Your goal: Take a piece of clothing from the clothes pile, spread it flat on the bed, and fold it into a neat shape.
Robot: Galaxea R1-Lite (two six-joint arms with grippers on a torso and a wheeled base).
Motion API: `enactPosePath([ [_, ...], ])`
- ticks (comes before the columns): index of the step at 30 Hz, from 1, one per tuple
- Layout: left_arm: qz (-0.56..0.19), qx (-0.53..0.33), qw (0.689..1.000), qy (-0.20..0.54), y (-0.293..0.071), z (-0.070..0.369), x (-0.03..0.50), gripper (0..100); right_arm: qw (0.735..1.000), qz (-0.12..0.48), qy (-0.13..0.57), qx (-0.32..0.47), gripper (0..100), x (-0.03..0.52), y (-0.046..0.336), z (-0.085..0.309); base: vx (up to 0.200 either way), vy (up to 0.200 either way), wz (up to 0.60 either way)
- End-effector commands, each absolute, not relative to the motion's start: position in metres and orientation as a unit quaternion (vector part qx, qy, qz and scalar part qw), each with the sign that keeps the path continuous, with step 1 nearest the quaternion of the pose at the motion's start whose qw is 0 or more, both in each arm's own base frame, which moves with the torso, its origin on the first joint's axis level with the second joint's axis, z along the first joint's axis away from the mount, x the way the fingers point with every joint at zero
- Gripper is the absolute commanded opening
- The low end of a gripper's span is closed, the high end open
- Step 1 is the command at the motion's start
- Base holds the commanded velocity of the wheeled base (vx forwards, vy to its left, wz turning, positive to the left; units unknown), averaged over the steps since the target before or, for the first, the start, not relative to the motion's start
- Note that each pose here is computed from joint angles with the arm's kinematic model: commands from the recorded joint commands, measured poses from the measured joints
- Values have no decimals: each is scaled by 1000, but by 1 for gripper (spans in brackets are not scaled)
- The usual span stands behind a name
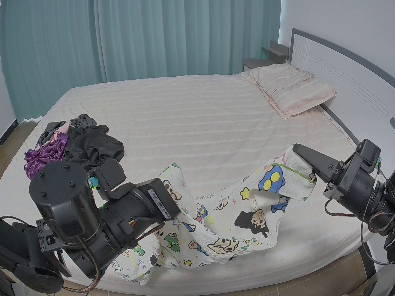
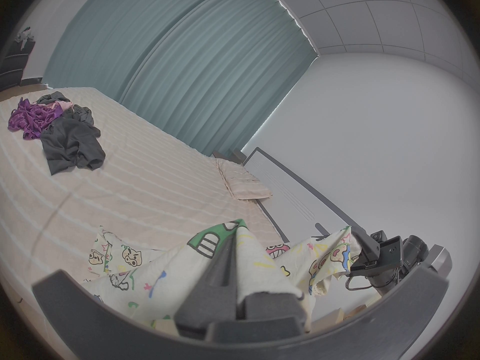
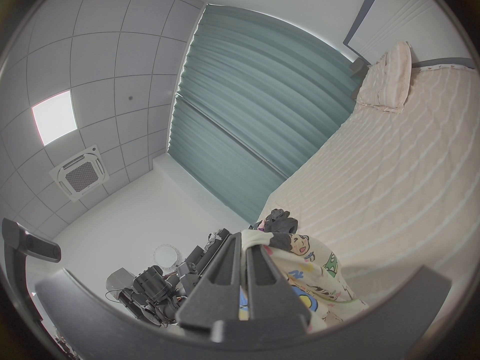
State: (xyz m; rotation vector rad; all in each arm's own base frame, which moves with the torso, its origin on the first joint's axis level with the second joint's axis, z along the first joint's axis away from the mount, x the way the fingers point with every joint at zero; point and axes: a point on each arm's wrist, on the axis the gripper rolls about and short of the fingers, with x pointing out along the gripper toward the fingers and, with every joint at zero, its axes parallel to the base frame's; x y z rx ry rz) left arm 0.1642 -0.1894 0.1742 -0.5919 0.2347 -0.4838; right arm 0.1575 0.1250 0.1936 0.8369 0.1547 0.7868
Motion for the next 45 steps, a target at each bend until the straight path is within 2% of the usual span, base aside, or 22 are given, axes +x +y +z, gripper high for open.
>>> enactPosePath([
  [1, -235, -287, 922, 115, -190, 174, 164, 0, 837, 372, 72, 396, 0, 157, 124, 194, 0, 0, 0],
  [9, -235, -290, 922, 108, -191, 176, 161, 0, 841, 370, 62, 391, 0, 157, 121, 196, 0, 0, 0],
  [15, -228, -307, 920, 83, -191, 181, 161, 0, 837, 380, 46, 391, 0, 150, 116, 203, -200, 0, 0],
  [25, -217, -287, 931, 60, -183, 187, 148, 0, 842, 401, 14, 360, 0, 134, 107, 210, -200, 0, 0],
  [32, -225, -292, 929, 27, -168, 204, 132, 0, 817, 471, -30, 332, 0, 102, 89, 221, -200, 0, 0],
  [37, -237, -287, 928, 1, -156, 217, 121, 0, 802, 500, -58, 321, 0, 84, 80, 228, 0, 0, 0],
  [39, -242, -268, 932, -14, -147, 222, 113, 0, 785, 523, -74, 322, 0, 73, 75, 233, 0, 0, 0],
  [45, -241, -255, 936, -16, -140, 225, 108, 0, 782, 527, -83, 324, 0, 69, 72, 236, 0, 0, 0],
])
